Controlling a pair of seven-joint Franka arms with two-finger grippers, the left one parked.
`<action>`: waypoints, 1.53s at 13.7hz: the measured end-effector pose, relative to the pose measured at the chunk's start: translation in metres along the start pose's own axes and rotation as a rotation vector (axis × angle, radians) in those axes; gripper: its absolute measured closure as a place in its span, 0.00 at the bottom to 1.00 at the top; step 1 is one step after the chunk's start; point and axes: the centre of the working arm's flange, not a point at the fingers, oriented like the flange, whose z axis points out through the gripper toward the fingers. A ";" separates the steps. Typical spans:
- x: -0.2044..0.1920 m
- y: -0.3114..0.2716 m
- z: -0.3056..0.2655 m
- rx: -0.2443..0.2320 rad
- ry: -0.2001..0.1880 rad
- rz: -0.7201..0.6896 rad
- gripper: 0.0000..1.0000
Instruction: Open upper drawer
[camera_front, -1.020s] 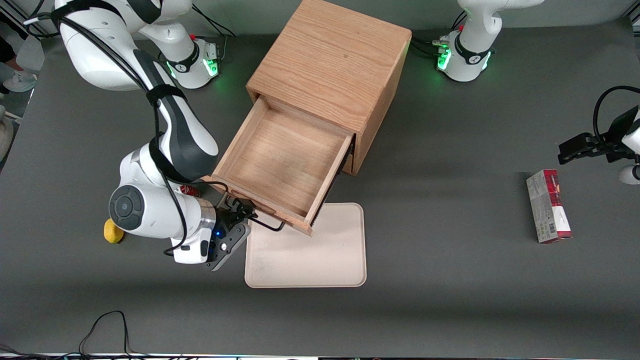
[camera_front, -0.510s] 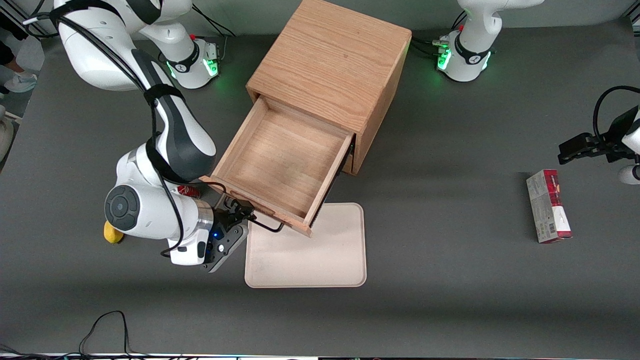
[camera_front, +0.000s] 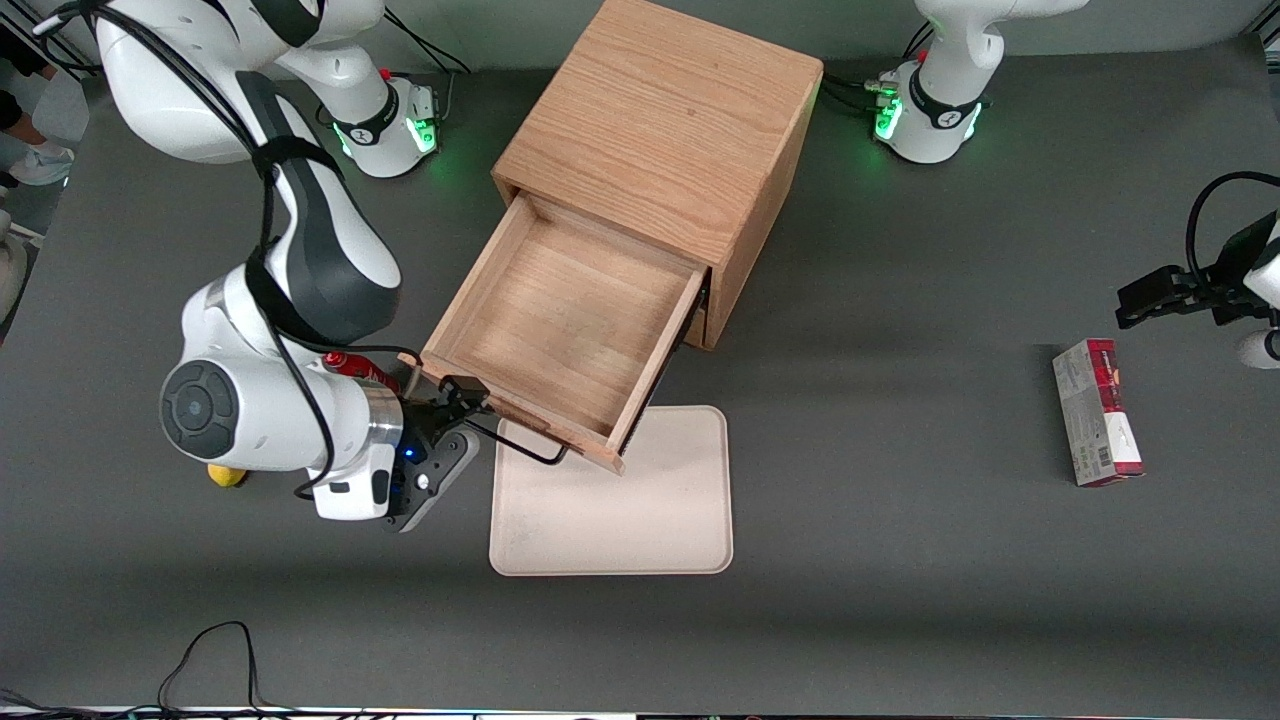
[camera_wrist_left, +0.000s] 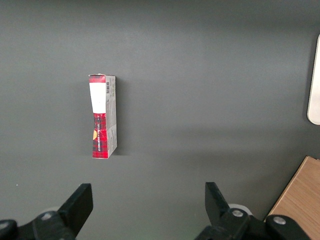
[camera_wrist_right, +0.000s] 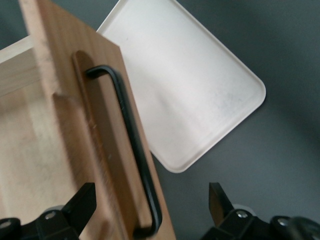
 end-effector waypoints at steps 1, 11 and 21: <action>-0.007 0.000 -0.013 0.001 -0.009 0.004 0.00; -0.149 -0.072 -0.117 -0.141 -0.132 0.118 0.00; -0.245 -0.027 -0.134 -0.162 -0.097 0.636 0.00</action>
